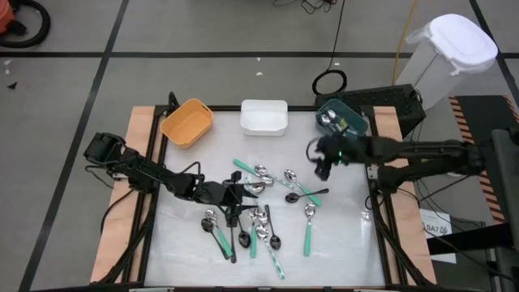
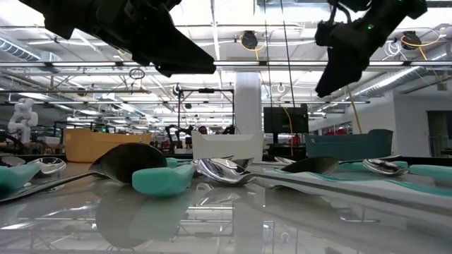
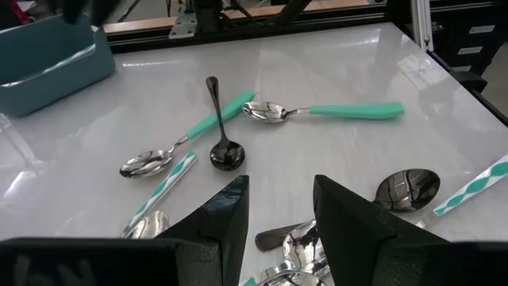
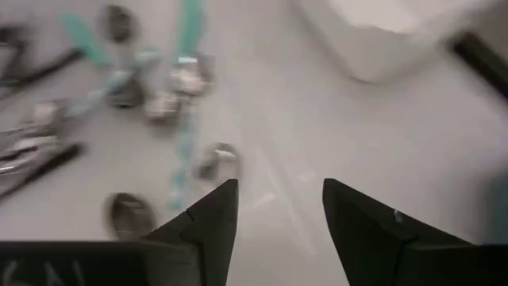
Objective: Sort silverware by color (type)
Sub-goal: Put the black spoon into the orange bin
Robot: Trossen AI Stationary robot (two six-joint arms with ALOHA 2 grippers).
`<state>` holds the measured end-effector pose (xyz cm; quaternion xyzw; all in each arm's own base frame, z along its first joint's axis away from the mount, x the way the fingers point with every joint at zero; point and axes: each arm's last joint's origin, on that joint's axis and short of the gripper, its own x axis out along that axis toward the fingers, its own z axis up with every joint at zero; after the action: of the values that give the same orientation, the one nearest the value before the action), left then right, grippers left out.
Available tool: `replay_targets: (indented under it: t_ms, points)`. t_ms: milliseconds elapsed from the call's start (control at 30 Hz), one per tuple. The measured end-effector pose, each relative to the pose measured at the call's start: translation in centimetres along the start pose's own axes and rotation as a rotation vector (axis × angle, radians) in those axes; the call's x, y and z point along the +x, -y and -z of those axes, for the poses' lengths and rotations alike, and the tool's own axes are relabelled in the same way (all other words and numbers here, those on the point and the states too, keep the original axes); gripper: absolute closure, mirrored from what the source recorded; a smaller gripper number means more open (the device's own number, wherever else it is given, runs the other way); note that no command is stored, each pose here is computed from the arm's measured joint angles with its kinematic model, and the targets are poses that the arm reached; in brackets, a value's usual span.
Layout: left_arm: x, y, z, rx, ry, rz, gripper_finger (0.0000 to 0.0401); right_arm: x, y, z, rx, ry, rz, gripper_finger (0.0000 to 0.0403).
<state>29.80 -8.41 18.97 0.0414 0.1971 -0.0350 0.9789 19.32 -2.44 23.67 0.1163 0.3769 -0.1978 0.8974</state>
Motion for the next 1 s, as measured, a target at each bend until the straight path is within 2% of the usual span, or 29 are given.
replay_targets:
  t_ms: [167,567,800,1000]
  points:
    - [0.0,0.0,0.1,-0.007,-0.005,0.000,0.0258,1.5,-3.6,1.3,-0.080,0.057,-0.134,0.0225]
    - [0.0,-0.1,0.7,-0.040,-0.075,-0.027,0.0258,5.1,-10.8,4.2,-0.229,0.095,-0.254,0.0225]
    - [-0.1,0.0,0.8,-0.088,-0.079,-0.053,0.0258,6.4,-13.1,5.2,-0.273,0.055,-0.259,0.0225]
    - [-0.3,1.6,1.6,-0.127,-0.126,-0.053,0.0258,7.1,-14.7,5.0,-0.288,0.049,-0.267,0.0225]
